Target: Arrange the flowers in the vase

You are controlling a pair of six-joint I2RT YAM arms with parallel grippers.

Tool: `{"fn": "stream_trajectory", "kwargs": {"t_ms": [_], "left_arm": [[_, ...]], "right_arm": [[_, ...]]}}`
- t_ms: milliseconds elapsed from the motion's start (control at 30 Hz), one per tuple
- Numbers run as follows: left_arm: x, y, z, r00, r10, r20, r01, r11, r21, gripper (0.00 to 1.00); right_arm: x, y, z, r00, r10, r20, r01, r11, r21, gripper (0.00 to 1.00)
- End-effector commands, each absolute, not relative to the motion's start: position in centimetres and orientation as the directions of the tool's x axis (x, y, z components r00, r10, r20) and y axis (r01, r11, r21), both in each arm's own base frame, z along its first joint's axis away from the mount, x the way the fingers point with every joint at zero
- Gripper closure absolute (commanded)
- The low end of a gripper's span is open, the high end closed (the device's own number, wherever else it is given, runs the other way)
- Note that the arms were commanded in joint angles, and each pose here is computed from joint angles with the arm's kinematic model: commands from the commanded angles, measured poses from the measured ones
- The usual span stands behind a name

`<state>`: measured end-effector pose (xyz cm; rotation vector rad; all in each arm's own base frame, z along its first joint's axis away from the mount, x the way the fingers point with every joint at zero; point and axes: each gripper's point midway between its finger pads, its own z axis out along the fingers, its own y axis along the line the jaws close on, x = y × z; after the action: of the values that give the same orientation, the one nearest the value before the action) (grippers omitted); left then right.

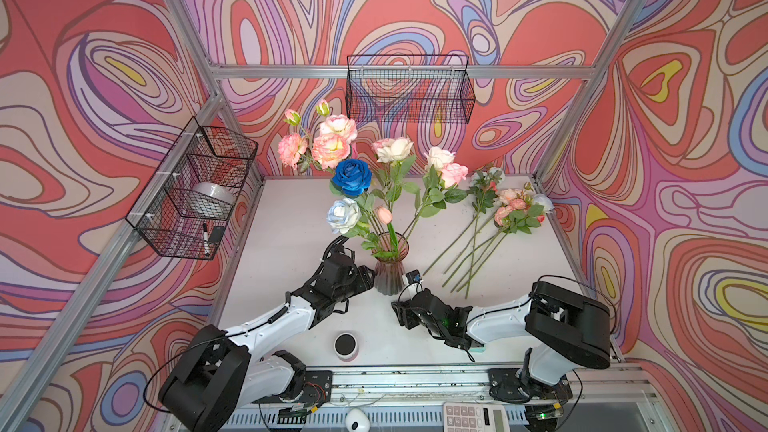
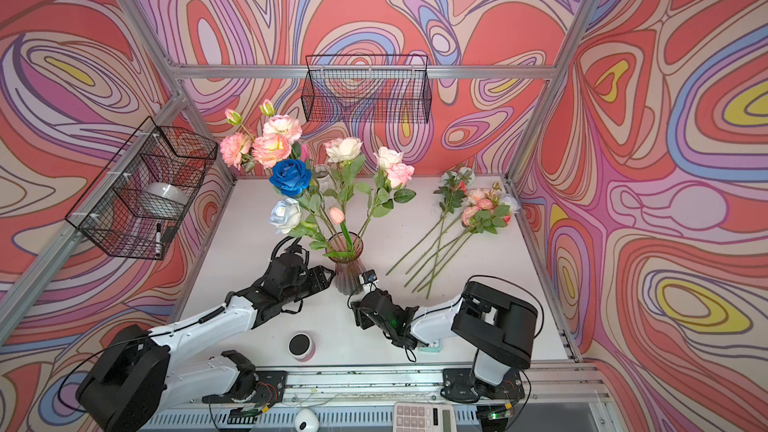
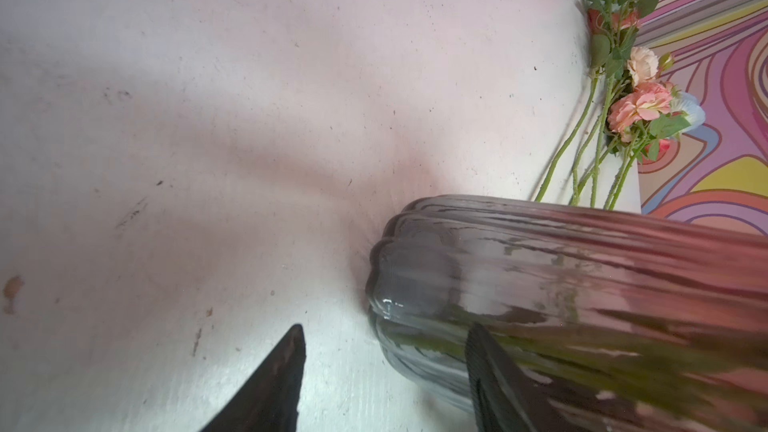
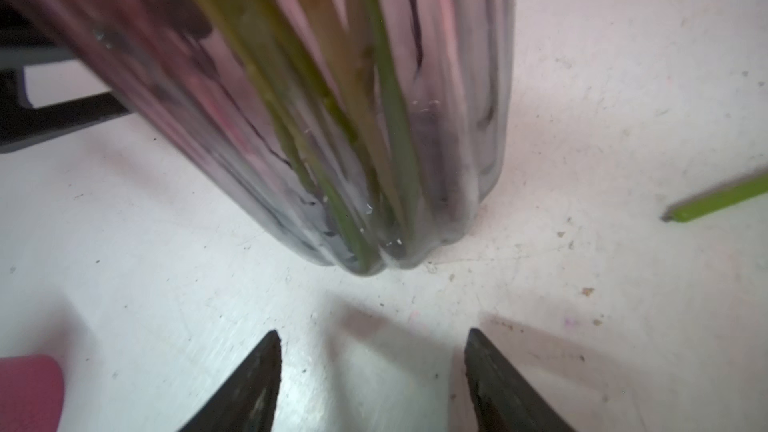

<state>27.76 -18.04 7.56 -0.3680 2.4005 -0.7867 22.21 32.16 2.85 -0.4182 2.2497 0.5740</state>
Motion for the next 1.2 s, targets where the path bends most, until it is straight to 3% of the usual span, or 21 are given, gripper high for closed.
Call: {"fn": "stream_trajectory", "kwargs": {"t_ms": [0,633,1167], "left_arm": [[28.9,-18.7,8.8,-0.776,-0.428,-0.463,-0.048,0.772,-0.633,0.37],[29.2,-18.8,8.4,-0.781,-0.432,-0.450,-0.062,0.772,-0.633,0.35],[27.4,-15.6,8.3,-0.757,-0.484,-0.439,-0.133,0.772,-0.621,0.32]], "right_arm": [[23.3,33.2,4.0,-0.626,-0.057,-0.778,-0.440,0.849,0.292,0.30],[27.1,32.1,2.8,-0.576,0.013,-0.818,-0.310,0.922,0.233,0.31],[31.4,31.4,1.7,-0.568,0.088,-0.818,-0.220,0.942,0.254,0.31]]}}
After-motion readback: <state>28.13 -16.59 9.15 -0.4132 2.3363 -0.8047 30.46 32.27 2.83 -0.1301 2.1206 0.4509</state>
